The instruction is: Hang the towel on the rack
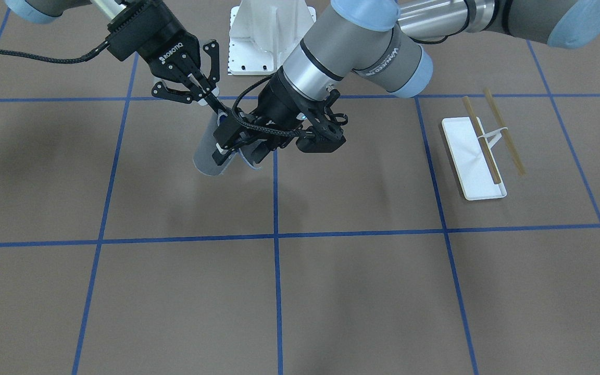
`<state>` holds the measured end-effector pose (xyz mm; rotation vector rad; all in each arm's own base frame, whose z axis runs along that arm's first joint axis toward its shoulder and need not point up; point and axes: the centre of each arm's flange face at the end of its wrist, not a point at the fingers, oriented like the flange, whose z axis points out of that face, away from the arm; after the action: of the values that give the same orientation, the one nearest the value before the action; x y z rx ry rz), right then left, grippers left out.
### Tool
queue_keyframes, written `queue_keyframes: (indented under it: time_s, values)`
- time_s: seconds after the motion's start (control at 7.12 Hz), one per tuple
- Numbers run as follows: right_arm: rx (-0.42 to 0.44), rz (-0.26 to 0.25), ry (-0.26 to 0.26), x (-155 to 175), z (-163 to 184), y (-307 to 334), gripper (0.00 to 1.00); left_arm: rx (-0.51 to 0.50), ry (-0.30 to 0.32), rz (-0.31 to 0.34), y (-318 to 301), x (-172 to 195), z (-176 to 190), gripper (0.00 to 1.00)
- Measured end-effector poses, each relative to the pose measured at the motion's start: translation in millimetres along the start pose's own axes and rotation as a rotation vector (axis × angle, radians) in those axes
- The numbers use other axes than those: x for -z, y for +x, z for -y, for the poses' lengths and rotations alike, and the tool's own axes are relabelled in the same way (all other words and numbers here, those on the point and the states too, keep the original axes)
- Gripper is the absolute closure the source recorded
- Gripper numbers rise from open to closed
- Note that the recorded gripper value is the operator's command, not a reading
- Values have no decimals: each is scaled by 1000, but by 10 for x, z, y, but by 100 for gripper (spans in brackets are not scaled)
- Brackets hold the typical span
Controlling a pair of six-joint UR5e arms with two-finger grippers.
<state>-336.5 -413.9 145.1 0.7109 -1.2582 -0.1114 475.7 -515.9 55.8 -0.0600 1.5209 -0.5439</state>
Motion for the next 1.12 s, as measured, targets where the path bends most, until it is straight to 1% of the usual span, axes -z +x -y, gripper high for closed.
queue_keyframes:
  time_s: [0.28, 0.42, 0.56, 0.7, 0.98, 1.12]
  values:
    - [0, -4, -1, 13, -18, 21, 100, 0, -8, 2, -12, -17, -44, 20]
    - [-1, -7, -4, 11, -33, 39, 100, -1, -13, 0, -2, -1, -66, 31]
    - [-1, -8, -6, 10, -40, 46, 100, -4, -19, -5, 17, 25, -93, 45]
    - [-1, -9, -6, 9, -43, 50, 100, -8, -24, -10, 36, 48, -116, 48]
    - [-1, -9, -6, 10, -45, 50, 100, -12, -30, -13, 50, 55, -154, 49]
    - [-1, -8, -6, 13, -43, 47, 100, -13, -36, -10, 39, 37, -187, 53]
